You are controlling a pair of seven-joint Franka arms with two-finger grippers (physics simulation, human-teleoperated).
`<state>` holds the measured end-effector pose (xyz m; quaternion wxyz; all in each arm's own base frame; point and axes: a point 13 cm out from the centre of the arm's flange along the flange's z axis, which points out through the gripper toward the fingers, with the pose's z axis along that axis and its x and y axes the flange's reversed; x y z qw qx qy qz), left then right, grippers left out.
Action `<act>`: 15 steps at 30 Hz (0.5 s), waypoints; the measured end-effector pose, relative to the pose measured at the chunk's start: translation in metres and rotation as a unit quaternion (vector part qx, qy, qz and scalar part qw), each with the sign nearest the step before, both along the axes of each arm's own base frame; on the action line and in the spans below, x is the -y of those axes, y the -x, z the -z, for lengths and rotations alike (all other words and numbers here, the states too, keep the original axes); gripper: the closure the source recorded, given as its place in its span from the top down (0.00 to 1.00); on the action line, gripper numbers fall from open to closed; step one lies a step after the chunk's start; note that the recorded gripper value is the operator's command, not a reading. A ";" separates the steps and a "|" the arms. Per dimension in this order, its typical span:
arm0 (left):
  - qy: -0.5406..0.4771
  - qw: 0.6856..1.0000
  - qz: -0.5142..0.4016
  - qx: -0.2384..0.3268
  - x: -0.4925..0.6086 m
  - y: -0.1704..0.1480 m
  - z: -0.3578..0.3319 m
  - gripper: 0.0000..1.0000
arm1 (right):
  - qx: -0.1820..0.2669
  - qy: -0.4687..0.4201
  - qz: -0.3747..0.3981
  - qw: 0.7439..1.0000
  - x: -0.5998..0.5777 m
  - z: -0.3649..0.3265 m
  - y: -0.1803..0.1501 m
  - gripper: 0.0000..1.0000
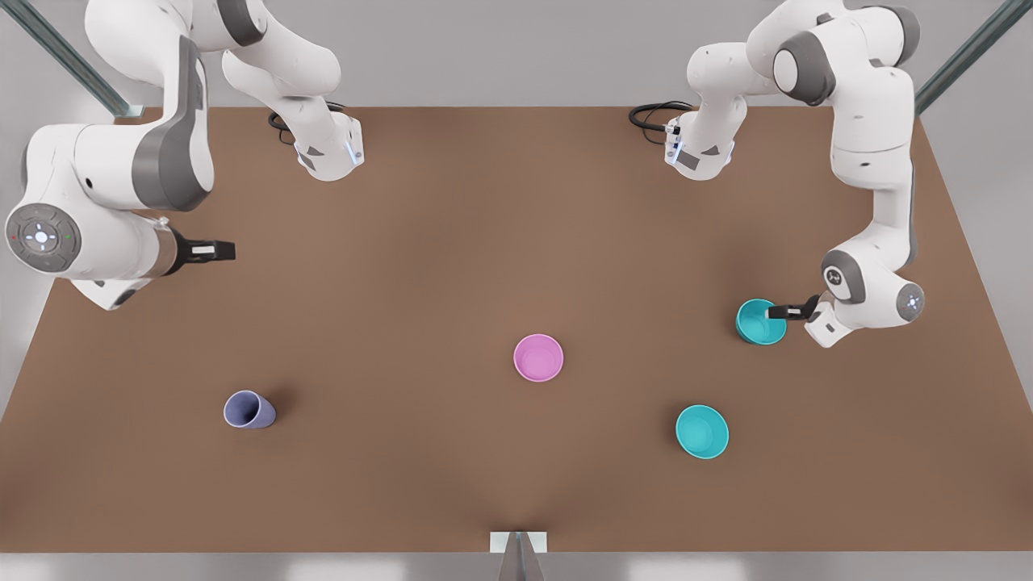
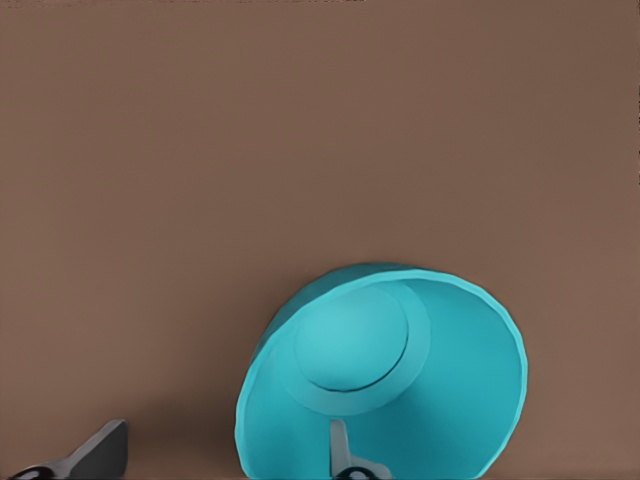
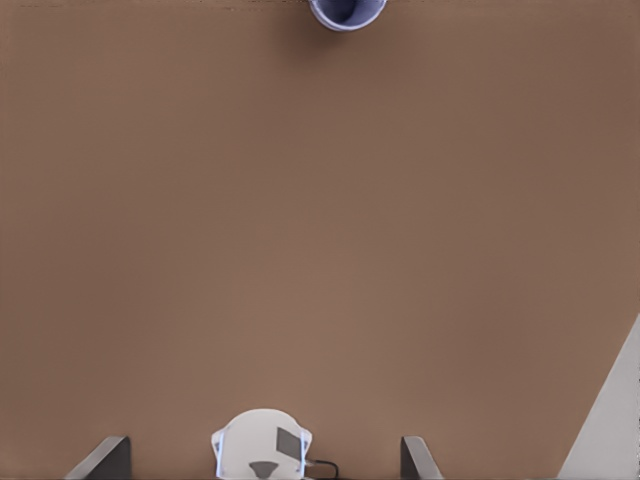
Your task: Stack the blue bowl on the pink bowl
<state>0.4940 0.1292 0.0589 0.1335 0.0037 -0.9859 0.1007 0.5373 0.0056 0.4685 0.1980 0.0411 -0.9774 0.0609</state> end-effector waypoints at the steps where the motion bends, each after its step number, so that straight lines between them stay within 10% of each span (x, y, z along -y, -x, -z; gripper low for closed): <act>1: 0.003 1.000 0.002 0.003 0.002 -0.001 0.002 0.58 | 0.005 0.003 -0.003 1.000 0.001 0.000 -0.003 1.00; 5: 0.013 1.000 0.013 0.008 0.006 -0.002 0.007 0.58 | 0.015 0.008 -0.015 1.000 0.001 0.001 -0.010 1.00; 9: 0.020 0.999 0.025 0.012 0.011 -0.003 0.009 0.21 | 0.019 0.004 -0.020 1.000 0.002 0.003 -0.014 1.00; 15: 0.023 0.999 0.036 0.031 0.015 -0.015 -0.007 0.21 | 0.021 0.000 -0.026 0.999 0.002 0.006 -0.017 1.00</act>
